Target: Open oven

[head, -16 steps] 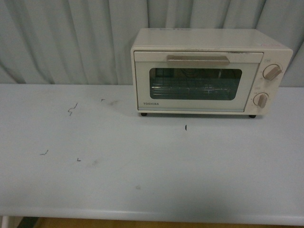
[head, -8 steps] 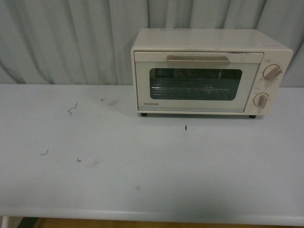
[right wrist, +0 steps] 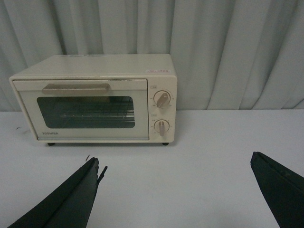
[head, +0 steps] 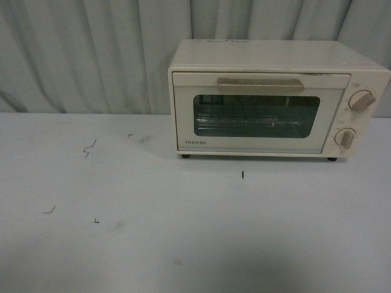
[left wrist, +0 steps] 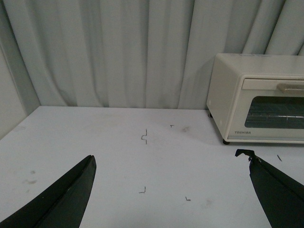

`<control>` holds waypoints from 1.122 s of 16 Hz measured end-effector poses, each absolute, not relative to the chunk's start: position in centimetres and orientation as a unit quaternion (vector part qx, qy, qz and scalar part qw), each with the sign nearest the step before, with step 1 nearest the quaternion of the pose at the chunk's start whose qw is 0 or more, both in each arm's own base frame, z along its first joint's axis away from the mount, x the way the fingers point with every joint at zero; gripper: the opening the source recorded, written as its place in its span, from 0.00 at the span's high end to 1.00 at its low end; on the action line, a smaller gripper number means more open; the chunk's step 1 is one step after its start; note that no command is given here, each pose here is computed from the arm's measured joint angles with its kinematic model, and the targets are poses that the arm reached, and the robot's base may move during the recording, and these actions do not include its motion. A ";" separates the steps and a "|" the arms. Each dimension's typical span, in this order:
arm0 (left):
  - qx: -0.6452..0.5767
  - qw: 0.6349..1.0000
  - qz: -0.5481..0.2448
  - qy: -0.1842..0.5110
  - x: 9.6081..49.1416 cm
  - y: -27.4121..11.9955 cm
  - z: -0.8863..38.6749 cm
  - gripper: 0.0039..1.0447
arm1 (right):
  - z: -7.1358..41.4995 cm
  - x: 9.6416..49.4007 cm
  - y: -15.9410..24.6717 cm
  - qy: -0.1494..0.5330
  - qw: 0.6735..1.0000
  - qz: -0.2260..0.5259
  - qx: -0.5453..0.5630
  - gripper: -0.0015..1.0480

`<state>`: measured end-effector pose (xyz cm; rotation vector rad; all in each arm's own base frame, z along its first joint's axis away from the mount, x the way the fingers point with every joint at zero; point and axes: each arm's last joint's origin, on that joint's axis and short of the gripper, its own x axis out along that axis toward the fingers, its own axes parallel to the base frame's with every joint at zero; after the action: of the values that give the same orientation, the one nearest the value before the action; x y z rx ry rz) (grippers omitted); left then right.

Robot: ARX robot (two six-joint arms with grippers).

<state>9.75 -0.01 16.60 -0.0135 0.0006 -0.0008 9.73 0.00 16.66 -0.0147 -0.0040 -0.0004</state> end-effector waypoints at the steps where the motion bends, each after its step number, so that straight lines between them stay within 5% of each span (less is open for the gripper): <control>1: -0.007 1.000 0.000 0.000 9.8 0.0 16.6 0.06 | 16.7 9.7 0.0 -0.002 1.000 0.000 -0.007 0.06; 18: -0.007 1.000 0.000 0.001 9.8 0.0 16.6 0.06 | 16.7 9.7 0.0 -0.002 1.000 0.000 -0.007 0.06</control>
<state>9.75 -0.01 16.59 -0.0132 0.0013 -0.0008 9.72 0.00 16.66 -0.0147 -0.0036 0.0000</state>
